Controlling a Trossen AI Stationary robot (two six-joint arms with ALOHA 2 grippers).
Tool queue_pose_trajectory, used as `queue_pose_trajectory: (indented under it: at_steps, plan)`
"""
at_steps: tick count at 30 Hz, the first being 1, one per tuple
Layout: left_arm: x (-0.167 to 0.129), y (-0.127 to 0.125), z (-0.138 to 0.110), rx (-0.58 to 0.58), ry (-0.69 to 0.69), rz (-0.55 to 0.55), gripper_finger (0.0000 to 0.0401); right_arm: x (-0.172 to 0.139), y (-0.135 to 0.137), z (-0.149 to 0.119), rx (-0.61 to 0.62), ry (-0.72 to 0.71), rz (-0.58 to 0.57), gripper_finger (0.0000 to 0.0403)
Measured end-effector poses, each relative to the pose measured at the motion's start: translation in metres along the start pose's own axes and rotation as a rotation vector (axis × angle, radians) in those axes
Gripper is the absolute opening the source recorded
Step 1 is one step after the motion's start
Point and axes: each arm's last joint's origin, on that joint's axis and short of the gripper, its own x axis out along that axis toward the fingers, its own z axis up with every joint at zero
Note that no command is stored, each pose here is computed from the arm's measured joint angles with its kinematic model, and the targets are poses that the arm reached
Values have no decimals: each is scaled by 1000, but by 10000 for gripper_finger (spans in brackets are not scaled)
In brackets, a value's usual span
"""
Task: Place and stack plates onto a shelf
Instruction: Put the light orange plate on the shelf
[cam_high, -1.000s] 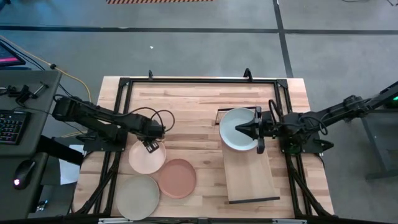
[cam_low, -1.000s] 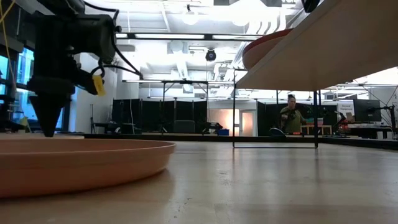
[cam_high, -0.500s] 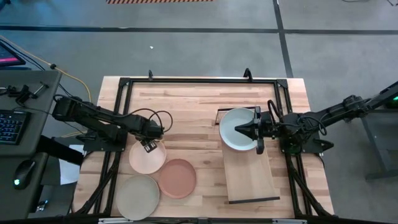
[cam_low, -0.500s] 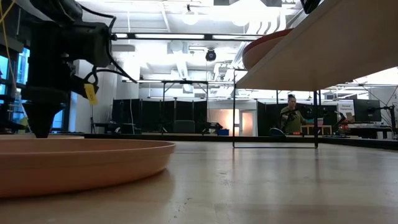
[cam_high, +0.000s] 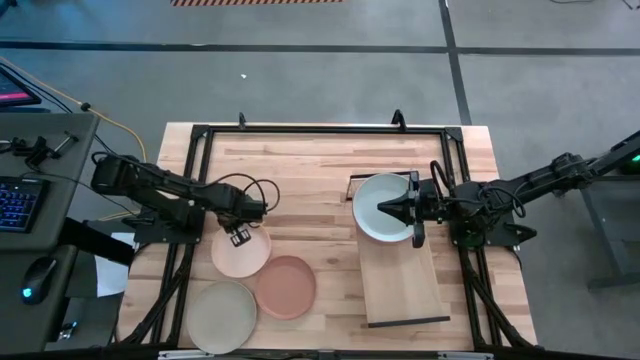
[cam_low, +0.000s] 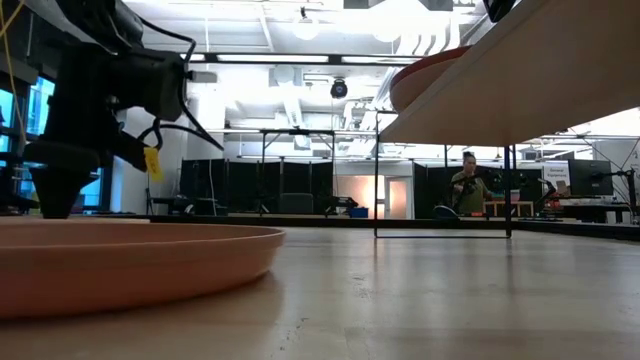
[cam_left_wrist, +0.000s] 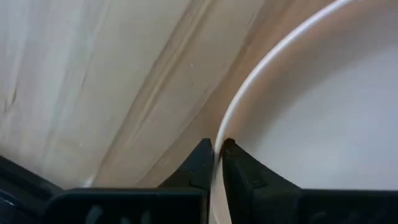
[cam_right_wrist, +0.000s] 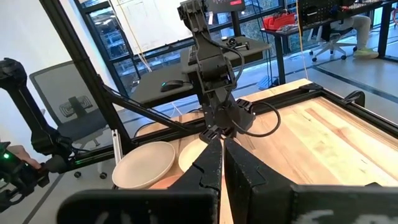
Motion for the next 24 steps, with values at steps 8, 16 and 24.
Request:
queue_pose_trajectory:
  at_steps: [8,16,24]
  plan:
    - [-30,13,2,-121,-93,-52,3,0,0,-1,-7,6,-2,0]
    - [-100,34,1,-277,-301,-112,1,0,0,-1,-12,6,-2,0]
    - [-166,47,6,-323,-510,-96,1,-1,1,6,-69,-6,-13,0]
